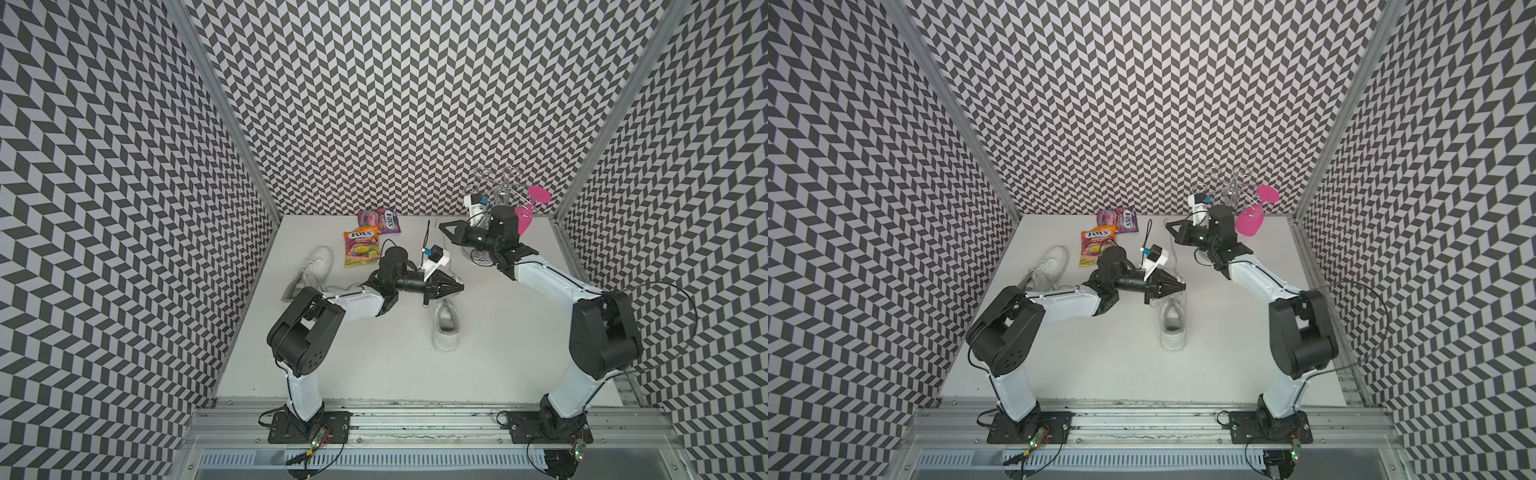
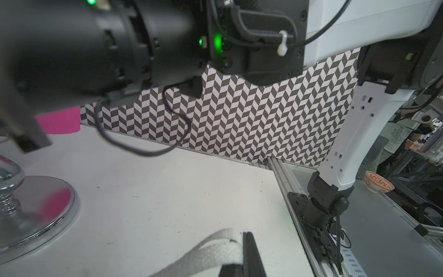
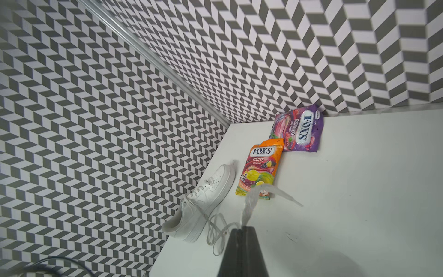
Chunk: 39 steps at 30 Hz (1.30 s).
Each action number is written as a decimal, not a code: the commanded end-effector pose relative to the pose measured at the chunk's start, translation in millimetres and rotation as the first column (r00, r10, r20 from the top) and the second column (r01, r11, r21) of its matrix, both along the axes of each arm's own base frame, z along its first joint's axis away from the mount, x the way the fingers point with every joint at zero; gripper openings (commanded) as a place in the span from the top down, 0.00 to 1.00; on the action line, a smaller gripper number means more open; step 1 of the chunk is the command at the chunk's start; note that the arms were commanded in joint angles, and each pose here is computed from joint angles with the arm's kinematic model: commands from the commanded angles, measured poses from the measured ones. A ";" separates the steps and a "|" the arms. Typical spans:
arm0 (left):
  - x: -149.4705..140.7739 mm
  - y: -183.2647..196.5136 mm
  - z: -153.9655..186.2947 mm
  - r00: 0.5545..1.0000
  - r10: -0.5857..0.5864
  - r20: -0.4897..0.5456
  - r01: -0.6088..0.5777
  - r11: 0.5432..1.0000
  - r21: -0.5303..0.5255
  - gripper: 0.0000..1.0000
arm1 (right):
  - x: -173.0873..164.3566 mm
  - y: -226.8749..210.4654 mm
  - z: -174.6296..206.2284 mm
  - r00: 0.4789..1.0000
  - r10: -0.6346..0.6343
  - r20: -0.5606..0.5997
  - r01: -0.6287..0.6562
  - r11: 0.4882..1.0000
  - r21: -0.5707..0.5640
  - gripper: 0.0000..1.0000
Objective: Tie the shoes
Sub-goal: Cross the shoelace with the shoelace.
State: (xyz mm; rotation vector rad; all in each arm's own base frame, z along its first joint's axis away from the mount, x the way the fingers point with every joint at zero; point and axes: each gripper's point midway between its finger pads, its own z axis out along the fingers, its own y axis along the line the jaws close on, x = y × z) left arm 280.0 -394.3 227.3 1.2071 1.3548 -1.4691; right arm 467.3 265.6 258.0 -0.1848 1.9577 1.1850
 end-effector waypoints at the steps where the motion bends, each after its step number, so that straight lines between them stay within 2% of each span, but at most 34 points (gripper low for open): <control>1: -5.2 8.5 18.4 0.999 -0.009 0.043 0.011 0.999 -0.048 1.00 | 1.3 24.4 6.0 0.995 0.077 0.056 -0.077 0.997 0.012 0.95; 4: -4.1 12.0 18.8 0.999 -0.005 0.038 0.007 0.999 -0.054 1.00 | 9.5 24.9 -15.3 0.995 0.093 0.027 -0.090 0.993 -0.078 0.65; 7: -1.9 15.6 19.0 0.999 0.004 0.032 -0.002 0.998 -0.059 1.00 | 19.9 0.8 -20.5 0.997 0.015 0.071 0.000 0.979 -0.206 0.37; 8: -0.2 16.6 18.4 1.000 0.009 0.029 -0.007 0.998 -0.059 1.00 | 22.8 -11.3 -19.3 0.995 -0.018 0.097 0.042 0.968 -0.248 0.30; 11: 5.0 21.7 18.4 0.999 0.029 0.016 -0.028 0.997 -0.066 1.00 | 22.2 -45.7 -15.1 0.982 -0.086 0.167 0.140 0.929 -0.344 0.22; 14: 11.3 28.0 18.2 0.998 0.055 -0.006 -0.056 0.995 -0.077 1.00 | 12.8 -84.2 -14.6 0.966 -0.150 0.213 0.223 0.900 -0.375 0.20; 18: 18.9 34.7 17.2 0.996 0.079 -0.032 -0.082 0.993 -0.085 1.00 | -12.7 -114.7 -28.2 0.947 -0.194 0.255 0.282 0.883 -0.376 0.19; 22: 22.0 38.0 17.2 0.995 0.090 -0.029 -0.092 0.992 -0.087 1.00 | -46.9 -112.2 -52.2 0.934 -0.111 0.339 0.242 0.895 -0.375 0.24; 25: 24.2 39.9 16.9 0.995 0.099 -0.030 -0.101 0.991 -0.087 1.00 | -54.2 -113.0 -66.3 0.928 -0.111 0.354 0.247 0.896 -0.368 0.24; 26: 25.4 40.7 17.3 0.994 0.103 -0.030 -0.105 0.991 -0.088 1.00 | -54.8 -111.1 -69.7 0.931 -0.101 0.352 0.236 0.900 -0.366 0.24; 27: 25.7 40.9 17.0 0.993 0.102 -0.055 -0.107 0.991 -0.084 1.00 | -70.3 -88.6 -68.8 0.906 0.092 0.414 0.089 0.913 -0.398 0.29; 32: 26.6 41.7 18.6 0.993 0.105 -0.058 -0.110 0.990 -0.086 1.00 | -73.0 -70.5 -83.1 0.880 0.216 0.422 -0.005 0.895 -0.447 0.28; 39: 28.1 41.6 19.2 0.992 0.108 -0.061 -0.113 0.990 -0.084 1.00 | -81.4 -45.6 -98.3 0.848 0.353 0.395 -0.156 0.879 -0.451 0.27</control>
